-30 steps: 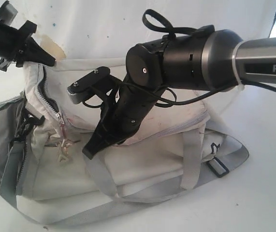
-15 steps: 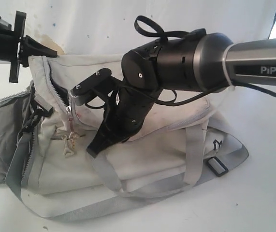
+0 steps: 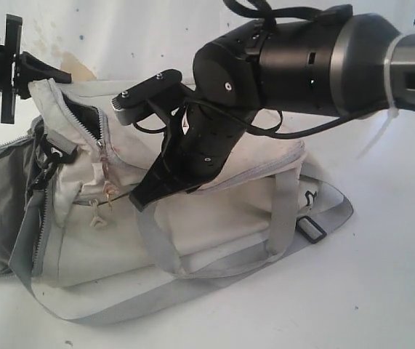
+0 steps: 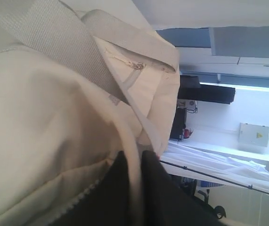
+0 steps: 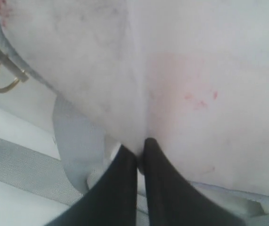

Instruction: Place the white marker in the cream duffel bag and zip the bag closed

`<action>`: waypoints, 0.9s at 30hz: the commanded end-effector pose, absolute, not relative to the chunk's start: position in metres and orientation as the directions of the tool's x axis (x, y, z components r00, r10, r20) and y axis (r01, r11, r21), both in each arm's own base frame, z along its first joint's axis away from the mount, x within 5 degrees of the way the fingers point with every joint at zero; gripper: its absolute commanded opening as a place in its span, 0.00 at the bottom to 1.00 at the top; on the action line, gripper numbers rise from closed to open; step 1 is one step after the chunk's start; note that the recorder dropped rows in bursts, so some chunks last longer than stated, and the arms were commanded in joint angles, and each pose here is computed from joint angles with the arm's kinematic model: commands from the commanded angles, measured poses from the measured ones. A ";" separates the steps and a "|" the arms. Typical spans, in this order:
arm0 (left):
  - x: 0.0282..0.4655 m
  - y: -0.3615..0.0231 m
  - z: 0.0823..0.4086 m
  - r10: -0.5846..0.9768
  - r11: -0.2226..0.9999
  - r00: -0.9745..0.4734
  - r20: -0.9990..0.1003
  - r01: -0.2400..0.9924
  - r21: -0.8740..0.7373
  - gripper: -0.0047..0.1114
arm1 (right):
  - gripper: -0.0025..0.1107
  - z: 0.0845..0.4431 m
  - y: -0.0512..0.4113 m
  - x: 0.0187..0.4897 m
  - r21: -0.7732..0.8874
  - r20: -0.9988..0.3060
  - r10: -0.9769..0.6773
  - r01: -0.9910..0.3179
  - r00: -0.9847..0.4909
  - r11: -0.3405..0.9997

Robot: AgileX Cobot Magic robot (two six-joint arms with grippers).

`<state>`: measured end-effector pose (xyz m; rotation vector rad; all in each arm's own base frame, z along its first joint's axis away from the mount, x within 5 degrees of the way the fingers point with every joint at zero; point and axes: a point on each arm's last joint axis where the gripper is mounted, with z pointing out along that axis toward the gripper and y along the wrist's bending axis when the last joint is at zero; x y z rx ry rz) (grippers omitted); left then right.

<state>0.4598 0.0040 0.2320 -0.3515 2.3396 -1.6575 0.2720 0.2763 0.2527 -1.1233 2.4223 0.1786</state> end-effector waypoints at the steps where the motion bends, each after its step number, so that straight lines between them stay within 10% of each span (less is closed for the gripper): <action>1: 0.475 0.031 0.238 -0.531 0.380 -0.834 -0.151 -0.075 -0.922 0.04 | 0.02 0.258 0.262 0.249 -0.061 -0.294 -0.737 -0.757 -0.609 0.650; 11: 0.473 0.024 0.256 -0.500 0.241 -0.843 -0.198 0.084 -0.967 0.07 | 0.07 0.275 0.281 0.257 -0.060 -0.560 -0.655 -0.764 -0.507 0.643; 17: 0.469 0.023 0.250 -0.404 0.357 -0.852 -0.332 0.187 -0.915 0.35 | 0.38 0.272 0.286 0.260 -0.048 -0.588 -0.635 -0.762 -0.501 0.646; 22: 0.469 0.023 0.251 -0.390 0.373 -0.843 -0.370 0.223 -0.901 0.65 | 0.40 0.273 0.290 0.257 0.061 -0.598 -0.560 -0.729 -0.574 0.682; 27: 0.469 0.028 0.262 -0.370 0.404 -0.783 -0.500 0.349 -0.846 0.72 | 0.40 0.272 0.296 0.252 0.343 -0.508 -0.284 -0.494 -0.813 0.799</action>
